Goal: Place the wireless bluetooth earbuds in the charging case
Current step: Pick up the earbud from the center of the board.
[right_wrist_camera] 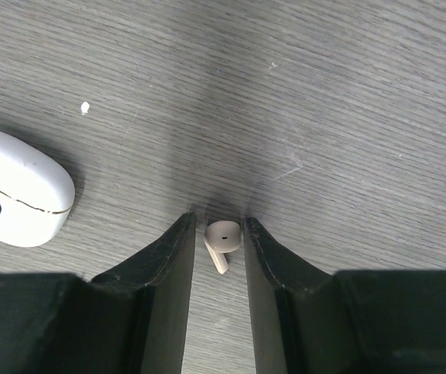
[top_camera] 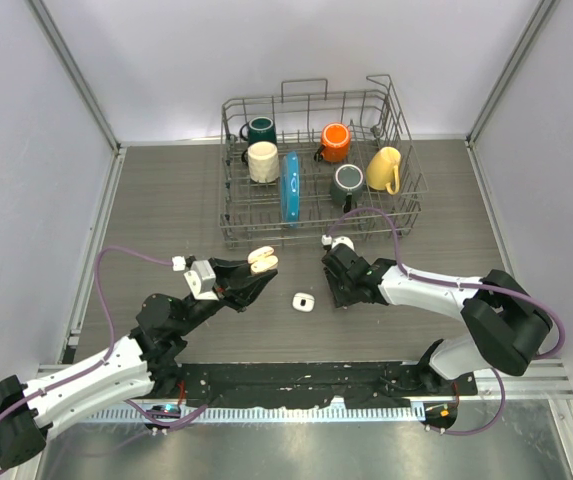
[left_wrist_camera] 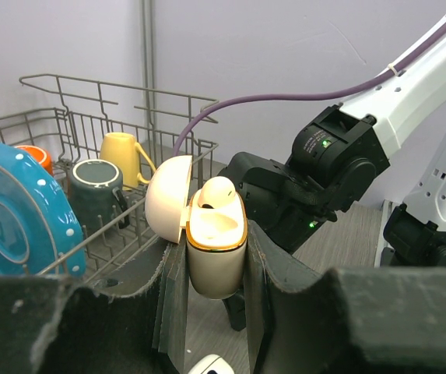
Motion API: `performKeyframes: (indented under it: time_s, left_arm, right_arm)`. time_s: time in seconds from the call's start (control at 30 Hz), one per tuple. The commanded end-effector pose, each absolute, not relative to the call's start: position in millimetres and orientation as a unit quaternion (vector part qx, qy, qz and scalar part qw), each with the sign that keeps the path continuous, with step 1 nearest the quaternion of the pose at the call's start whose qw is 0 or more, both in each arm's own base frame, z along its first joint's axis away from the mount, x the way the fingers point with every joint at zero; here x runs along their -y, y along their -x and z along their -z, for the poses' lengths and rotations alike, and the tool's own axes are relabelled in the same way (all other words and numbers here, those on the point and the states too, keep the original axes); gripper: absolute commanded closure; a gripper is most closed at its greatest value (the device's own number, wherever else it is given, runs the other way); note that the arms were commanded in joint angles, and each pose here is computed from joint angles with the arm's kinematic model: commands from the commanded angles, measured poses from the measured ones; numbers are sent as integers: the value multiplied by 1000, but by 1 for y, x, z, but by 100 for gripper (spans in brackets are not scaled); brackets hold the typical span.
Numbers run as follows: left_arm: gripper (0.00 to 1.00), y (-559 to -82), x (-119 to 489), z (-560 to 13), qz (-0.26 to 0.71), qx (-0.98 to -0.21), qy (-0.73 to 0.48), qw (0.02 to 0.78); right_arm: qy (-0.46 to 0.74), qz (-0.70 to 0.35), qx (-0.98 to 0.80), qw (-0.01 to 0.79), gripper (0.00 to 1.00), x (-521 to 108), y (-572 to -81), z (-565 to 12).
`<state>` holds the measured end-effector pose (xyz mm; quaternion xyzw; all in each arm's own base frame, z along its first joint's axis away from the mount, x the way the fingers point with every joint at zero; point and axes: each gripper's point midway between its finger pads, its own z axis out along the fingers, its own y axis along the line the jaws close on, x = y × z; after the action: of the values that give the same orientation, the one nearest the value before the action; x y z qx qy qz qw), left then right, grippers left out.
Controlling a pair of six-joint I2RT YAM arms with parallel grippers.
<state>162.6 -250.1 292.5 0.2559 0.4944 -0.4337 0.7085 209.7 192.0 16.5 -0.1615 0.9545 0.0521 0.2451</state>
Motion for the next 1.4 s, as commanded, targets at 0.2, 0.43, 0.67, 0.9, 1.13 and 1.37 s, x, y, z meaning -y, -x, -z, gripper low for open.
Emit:
performKeyframes:
  time_s: [0.2, 0.43, 0.67, 0.9, 1.13, 1.37]
  left_arm:
    - [100, -163, 247, -303, 437, -482, -245, 718]
    - [100, -163, 248, -302, 438, -484, -245, 717]
    - [100, -163, 249, -302, 439, -484, -247, 716]
    - [100, -163, 250, -302, 440, -483, -248, 716]
    - [100, -163, 249, -302, 440, -483, -246, 716]
    - [100, -163, 249, -301, 439, -484, -246, 715]
  right_arm:
    - [173, -53, -957, 227, 62, -191, -204, -16]
    - [171, -63, -957, 227, 60, -192, -201, -20]
    - [168, -58, -959, 221, 61, -190, -200, -19]
    - [164, -52, -961, 214, 61, -188, -198, -16]
    - [164, -46, -961, 219, 65, -187, -201, -14]
    - [149, -34, -958, 241, 76, -183, -208, -19]
